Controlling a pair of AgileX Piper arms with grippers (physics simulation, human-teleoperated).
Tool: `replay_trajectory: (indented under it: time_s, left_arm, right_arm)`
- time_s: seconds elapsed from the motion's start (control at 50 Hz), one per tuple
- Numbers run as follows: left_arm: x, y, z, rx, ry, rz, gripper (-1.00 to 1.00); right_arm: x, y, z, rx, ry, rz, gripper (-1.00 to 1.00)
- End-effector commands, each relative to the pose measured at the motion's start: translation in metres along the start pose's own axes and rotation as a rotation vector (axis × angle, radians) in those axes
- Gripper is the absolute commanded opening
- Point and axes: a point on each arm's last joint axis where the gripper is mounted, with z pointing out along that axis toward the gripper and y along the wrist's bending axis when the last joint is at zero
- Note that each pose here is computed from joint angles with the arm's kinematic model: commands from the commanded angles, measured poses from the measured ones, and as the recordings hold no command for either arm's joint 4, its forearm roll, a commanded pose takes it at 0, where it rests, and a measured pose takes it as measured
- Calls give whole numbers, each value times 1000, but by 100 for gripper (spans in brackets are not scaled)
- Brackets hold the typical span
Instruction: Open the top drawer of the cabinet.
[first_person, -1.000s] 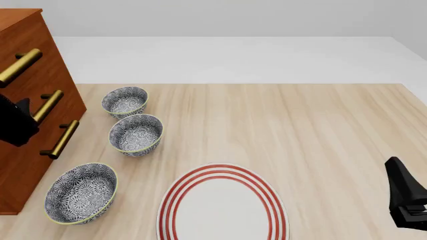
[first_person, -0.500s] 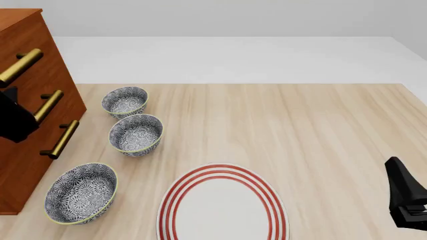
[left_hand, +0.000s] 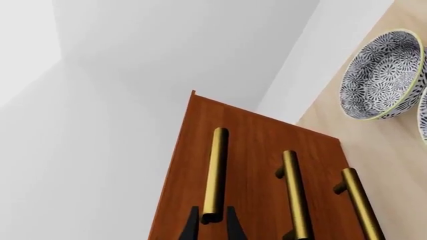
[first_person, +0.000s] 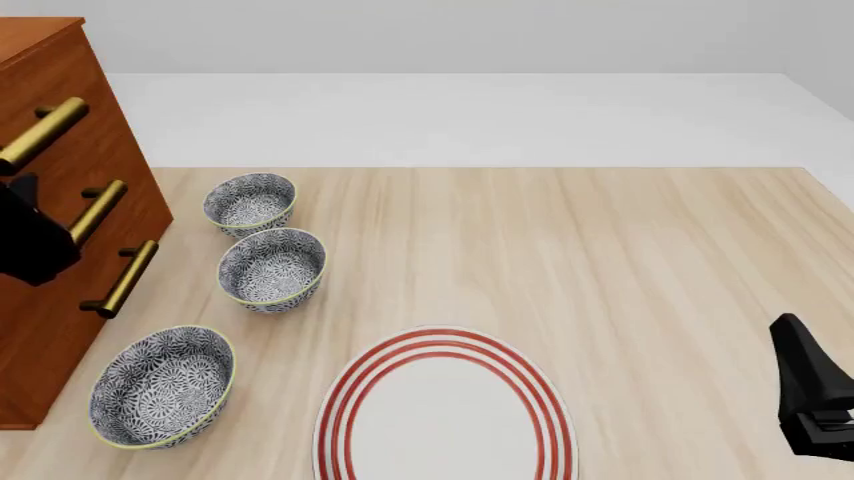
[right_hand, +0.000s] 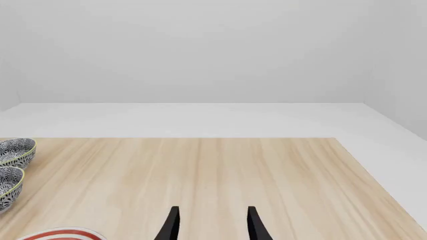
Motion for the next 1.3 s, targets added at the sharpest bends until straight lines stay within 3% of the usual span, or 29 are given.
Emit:
replay_trajectory:
  time_s: [0.02, 0.5, 0.82, 1.3]
  left_arm:
    - [-1, -6, 0, 37, 2, 10, -100]
    - [-4, -12, 0, 50, -21, 42, -100]
    - [-6, -24, 2, 64, -45, 78, -100]
    - [-17, -25, -6, 67, -98, 84, -100]
  right_arm:
    - [0, 0, 0, 0, 0, 0, 100]
    - [0, 0, 0, 0, 0, 0, 100]
    - [0, 0, 0, 0, 0, 0, 100]
    - [0, 0, 0, 0, 0, 0, 100]
